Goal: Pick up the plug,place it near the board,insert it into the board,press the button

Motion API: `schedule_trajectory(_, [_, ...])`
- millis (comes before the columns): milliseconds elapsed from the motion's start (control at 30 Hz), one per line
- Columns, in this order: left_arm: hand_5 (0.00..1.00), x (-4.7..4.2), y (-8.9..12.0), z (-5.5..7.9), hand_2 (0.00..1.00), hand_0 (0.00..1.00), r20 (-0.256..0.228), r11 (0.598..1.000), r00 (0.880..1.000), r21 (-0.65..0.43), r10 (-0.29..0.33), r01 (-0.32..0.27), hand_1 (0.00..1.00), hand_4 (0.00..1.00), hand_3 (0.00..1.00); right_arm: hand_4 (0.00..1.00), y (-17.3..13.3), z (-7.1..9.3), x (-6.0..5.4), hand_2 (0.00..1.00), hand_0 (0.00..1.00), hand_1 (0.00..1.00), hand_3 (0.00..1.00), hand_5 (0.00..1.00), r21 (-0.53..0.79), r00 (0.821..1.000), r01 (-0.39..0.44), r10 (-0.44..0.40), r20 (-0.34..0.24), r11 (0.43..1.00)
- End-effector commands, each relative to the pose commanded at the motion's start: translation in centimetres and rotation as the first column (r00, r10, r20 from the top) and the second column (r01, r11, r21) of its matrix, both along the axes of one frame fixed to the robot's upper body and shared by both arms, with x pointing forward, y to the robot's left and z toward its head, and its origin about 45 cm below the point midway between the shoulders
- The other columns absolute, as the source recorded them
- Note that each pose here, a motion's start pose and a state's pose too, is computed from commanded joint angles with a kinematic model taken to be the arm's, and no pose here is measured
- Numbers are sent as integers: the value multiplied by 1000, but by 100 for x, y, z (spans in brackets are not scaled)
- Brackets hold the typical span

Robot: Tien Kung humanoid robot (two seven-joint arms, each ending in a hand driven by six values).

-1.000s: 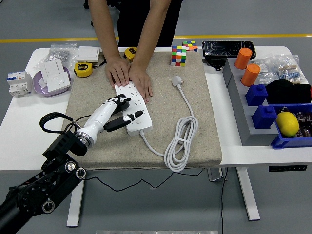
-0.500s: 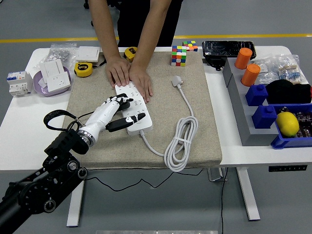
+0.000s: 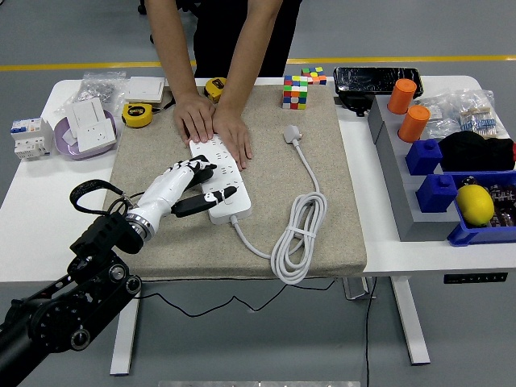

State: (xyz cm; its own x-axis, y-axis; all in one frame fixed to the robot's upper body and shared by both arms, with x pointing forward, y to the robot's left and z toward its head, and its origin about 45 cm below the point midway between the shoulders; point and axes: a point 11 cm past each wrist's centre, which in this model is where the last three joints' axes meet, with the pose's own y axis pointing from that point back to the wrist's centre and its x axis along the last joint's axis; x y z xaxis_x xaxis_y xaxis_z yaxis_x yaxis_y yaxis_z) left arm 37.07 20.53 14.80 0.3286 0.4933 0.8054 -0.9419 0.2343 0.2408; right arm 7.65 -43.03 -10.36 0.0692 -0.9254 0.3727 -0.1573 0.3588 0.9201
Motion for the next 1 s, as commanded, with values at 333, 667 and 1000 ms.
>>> schedule_trajectory(333, [998,45,49,181,911,998,91,994,996,109,1,-11,995,998,866,876,1,-3,-15,618,621,584,538,607,0,1000,0,0,-3,1000])
schedule_trajectory(667, [998,90,205,95,928,998,83,959,996,279,18,-41,998,998,858,877,-6,2,0,618,621,584,538,608,-1,1000,1,-1,1,1000])
schedule_trajectory(1000, [998,89,63,69,925,998,67,959,997,283,-27,7,998,998,856,877,-11,8,25,618,621,583,539,608,-1,1000,2,-2,5,1000])
